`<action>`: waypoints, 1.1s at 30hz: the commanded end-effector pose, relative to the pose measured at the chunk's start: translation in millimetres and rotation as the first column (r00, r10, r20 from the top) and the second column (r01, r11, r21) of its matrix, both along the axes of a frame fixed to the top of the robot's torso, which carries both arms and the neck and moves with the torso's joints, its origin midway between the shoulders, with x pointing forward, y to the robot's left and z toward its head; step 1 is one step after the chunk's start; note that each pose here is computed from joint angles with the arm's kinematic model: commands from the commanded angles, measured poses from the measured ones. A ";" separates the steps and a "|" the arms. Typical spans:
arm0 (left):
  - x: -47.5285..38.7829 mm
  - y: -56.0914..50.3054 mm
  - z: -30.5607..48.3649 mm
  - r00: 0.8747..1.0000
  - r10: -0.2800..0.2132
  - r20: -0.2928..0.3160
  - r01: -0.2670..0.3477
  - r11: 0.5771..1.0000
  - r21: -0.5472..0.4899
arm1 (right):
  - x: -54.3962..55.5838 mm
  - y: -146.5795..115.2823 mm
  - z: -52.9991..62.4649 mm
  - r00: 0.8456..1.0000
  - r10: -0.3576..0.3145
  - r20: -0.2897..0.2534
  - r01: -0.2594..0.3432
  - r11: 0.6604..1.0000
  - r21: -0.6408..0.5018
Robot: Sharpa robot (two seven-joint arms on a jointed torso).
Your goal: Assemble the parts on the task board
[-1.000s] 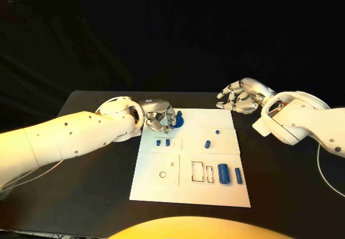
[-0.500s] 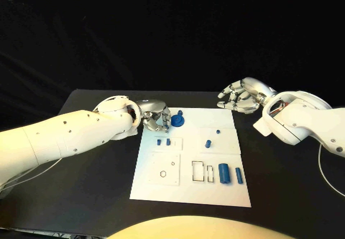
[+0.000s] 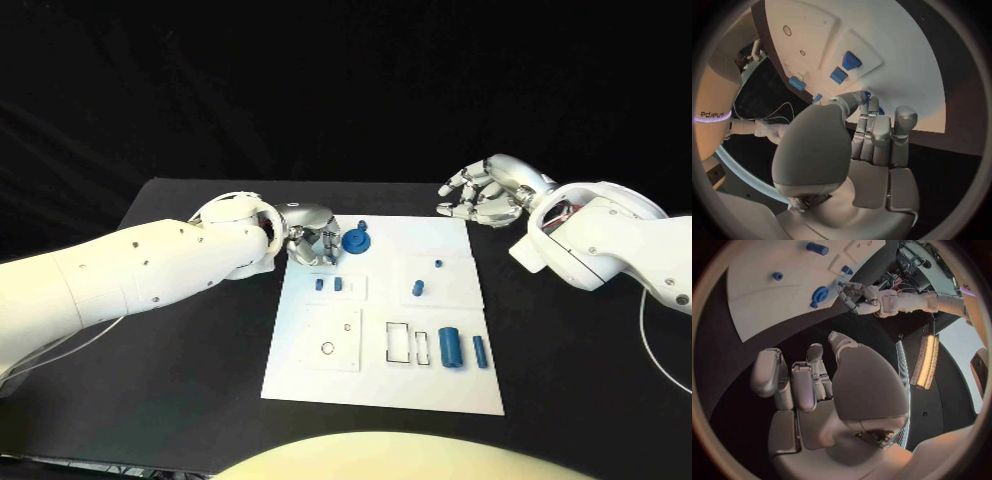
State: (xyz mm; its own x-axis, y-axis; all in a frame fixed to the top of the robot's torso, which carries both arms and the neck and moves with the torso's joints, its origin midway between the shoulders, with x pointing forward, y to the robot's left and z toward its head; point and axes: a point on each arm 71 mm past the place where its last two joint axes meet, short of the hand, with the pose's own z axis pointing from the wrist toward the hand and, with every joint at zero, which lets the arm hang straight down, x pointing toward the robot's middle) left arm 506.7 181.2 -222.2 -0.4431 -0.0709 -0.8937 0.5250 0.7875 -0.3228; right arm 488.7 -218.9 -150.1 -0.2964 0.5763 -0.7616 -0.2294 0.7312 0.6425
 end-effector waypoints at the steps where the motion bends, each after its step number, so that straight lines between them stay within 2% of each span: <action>1: -1.2 -2.8 -1.7 1.000 -0.013 -0.022 0.013 1.000 0.011 | -0.5 1.6 0.4 1.000 0.015 0.008 -0.015 1.000 0.001; 33: -1.6 -5.0 -3.4 0.999 -0.022 -0.036 0.022 1.000 0.001 | 0.0 0.8 0.0 1.000 0.012 0.005 -0.012 1.000 -0.002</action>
State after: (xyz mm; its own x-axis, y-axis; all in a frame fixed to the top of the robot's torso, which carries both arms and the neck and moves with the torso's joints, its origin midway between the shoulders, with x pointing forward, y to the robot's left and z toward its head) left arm 506.1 178.1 -224.7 -0.4613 -0.0644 -0.8849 0.5259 0.7834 -0.3311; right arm 489.1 -219.2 -150.2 -0.2955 0.5763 -0.7620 -0.2292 0.7315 0.6422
